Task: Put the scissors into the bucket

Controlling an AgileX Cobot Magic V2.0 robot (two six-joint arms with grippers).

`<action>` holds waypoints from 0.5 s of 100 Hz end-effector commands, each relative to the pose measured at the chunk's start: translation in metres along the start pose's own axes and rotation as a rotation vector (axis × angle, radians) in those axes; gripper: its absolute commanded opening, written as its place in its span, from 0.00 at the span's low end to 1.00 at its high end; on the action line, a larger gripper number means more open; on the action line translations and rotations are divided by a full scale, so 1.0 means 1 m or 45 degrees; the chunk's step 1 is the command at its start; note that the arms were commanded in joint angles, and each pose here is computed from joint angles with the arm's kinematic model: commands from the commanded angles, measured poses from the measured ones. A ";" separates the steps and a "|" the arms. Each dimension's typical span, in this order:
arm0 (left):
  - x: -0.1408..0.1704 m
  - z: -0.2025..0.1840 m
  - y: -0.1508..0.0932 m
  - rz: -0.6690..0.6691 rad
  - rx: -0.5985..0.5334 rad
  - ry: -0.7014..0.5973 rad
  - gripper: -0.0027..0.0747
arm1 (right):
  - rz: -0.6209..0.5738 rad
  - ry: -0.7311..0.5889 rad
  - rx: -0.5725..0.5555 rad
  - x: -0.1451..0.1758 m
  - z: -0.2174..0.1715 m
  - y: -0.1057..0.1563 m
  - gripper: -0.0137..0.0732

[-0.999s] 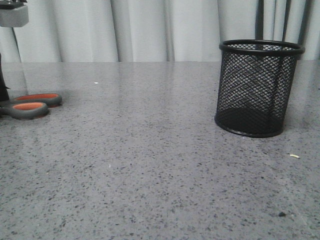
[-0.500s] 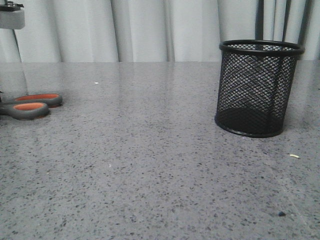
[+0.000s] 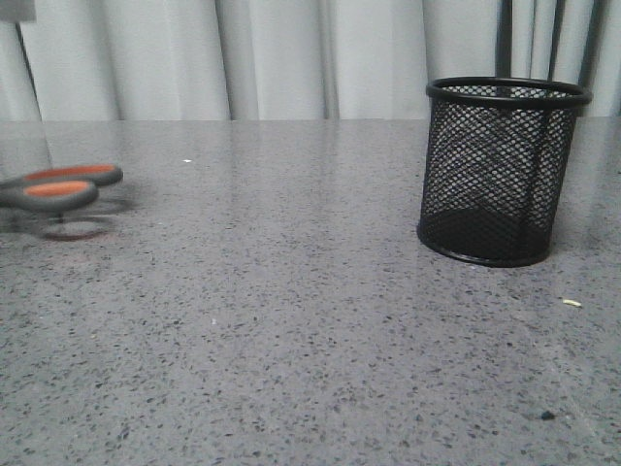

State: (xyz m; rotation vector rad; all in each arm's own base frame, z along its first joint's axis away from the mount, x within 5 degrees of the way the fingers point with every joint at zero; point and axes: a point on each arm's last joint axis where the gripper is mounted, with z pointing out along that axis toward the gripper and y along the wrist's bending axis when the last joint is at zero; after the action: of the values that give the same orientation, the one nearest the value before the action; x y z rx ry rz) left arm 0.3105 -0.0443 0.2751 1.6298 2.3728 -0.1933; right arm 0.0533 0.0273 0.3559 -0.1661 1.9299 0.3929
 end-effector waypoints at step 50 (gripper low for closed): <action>-0.044 -0.112 -0.075 0.203 -0.432 -0.494 0.08 | 0.110 -0.184 -0.627 -0.030 0.001 0.042 0.65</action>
State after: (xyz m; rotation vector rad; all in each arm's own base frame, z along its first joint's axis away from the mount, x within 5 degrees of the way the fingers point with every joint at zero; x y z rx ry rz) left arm 0.2590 -0.0708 0.3619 1.5051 2.0103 -0.0718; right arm 0.0466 0.0587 0.3699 -0.3911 1.7943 0.7924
